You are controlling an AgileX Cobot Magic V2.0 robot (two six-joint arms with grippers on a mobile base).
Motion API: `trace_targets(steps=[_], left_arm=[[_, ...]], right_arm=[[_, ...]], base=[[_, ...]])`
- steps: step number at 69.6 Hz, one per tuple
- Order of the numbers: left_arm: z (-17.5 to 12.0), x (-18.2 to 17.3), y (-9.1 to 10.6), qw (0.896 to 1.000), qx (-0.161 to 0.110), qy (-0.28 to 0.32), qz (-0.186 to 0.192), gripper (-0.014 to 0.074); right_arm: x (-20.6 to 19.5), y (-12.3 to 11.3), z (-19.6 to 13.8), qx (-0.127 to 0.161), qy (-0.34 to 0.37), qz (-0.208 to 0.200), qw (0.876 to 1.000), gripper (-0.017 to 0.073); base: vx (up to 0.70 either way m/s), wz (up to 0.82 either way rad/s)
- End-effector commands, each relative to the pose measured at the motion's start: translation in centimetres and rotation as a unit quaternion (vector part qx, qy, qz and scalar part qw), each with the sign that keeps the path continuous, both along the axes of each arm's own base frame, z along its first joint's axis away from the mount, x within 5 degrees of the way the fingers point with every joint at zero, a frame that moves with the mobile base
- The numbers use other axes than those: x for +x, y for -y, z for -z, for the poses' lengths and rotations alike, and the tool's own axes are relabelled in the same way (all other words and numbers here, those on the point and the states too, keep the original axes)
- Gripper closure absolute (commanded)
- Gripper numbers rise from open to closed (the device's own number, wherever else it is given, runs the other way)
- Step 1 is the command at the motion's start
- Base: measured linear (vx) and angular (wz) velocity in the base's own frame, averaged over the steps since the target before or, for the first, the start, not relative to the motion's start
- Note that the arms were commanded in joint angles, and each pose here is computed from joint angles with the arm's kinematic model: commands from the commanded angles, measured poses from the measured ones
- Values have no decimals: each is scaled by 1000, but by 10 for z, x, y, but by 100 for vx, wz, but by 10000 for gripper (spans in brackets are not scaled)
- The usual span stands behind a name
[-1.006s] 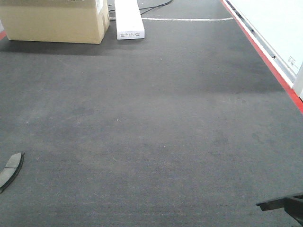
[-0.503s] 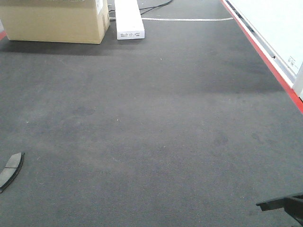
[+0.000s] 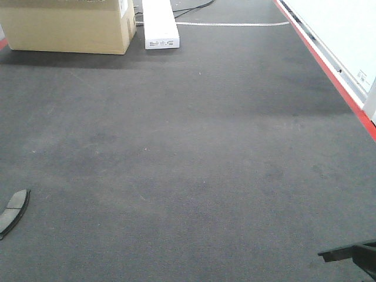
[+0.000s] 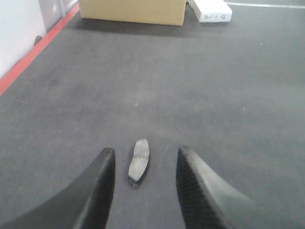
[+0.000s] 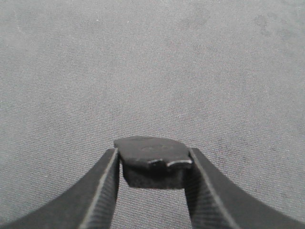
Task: Move and align brake pads A on conveyor
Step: 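Open the left gripper and lift it away from the placed pad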
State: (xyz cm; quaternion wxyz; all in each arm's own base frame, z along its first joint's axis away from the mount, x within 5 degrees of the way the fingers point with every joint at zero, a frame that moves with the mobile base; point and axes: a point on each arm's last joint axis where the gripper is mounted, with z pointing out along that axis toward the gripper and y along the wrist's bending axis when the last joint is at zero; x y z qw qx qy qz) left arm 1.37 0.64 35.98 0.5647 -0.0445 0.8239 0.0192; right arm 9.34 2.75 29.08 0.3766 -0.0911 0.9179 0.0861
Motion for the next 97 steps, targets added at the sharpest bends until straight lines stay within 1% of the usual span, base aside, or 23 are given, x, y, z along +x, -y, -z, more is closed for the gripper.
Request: trace_targets(steps=[1,5,30,57,74,97], left_arm=[[-5,-2,1,1000,7,29,5,306],[-3,-3,1,1000,13,23,8,306],[-4,-3,1,1000,13,27,8,301],[-5,-3,1,999,13,30,11,250],[-5,-3,1,999,13,30,11,170],[-4,-3,1,999,13,30,11,171]], right_arm=[[5,0,-14,6,48,1,999,571],[5,0,-14,6,48,1,999,571],[5,0,-14,6,48,1,999,571],[5,0,-14,6,48,1,999,571],[5,0,-14,6,48,1,999,571],[5,-1,-14,8,48,1,999,571]], base=[[0,0],[0,0],[0,0],[0,0],[0,0],[0,0]])
